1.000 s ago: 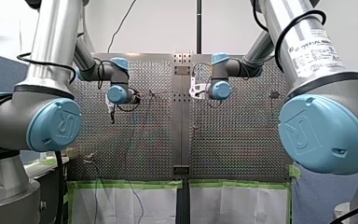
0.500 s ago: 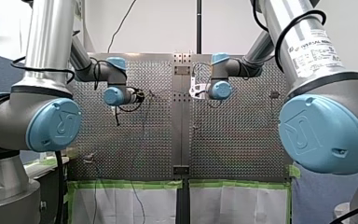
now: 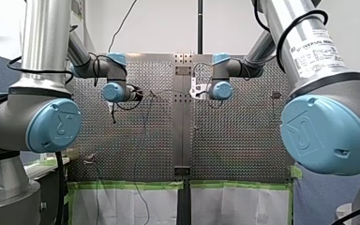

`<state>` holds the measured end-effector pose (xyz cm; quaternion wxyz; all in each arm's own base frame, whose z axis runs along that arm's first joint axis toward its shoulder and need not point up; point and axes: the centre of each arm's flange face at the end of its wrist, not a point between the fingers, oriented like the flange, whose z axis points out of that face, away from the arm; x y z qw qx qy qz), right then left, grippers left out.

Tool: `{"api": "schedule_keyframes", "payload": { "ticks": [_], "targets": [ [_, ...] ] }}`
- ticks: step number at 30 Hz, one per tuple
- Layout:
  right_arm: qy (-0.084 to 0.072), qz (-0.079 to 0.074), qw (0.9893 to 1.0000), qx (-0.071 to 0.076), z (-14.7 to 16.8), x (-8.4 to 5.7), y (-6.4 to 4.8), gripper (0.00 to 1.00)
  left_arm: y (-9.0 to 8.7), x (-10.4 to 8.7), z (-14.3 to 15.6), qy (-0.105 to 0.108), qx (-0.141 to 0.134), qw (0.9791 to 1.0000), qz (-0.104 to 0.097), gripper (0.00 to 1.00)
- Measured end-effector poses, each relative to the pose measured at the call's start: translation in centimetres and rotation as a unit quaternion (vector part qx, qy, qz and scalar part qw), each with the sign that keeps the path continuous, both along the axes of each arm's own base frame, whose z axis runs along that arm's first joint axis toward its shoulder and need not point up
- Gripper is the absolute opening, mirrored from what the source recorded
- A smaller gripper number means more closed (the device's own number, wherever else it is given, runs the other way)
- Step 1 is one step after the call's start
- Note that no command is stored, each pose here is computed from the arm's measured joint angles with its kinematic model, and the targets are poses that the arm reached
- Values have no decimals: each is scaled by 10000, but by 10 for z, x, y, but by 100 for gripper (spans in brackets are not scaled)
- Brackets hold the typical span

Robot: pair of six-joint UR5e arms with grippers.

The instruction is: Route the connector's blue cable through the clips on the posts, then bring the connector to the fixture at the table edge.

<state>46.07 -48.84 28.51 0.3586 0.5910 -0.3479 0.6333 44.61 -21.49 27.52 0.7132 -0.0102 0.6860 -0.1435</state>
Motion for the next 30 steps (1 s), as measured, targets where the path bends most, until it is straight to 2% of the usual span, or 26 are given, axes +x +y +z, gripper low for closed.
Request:
{"api": "schedule_keyframes", "payload": {
  "ticks": [4,15,24,30],
  "targets": [
    [-2,1,10000,4,0,0,0,0,-1,-2,-1,55,132,9999,32,100],
    [10,44,10000,20,0,1,1,0,-11,-5,4,-20,365,9993,-54,100],
    [13,83,10000,27,0,2,2,0,-13,-10,10,6,506,9987,87,100],
    [2,93,10000,24,0,2,2,0,-20,-13,13,-24,521,9986,-31,100]
  ]
}}
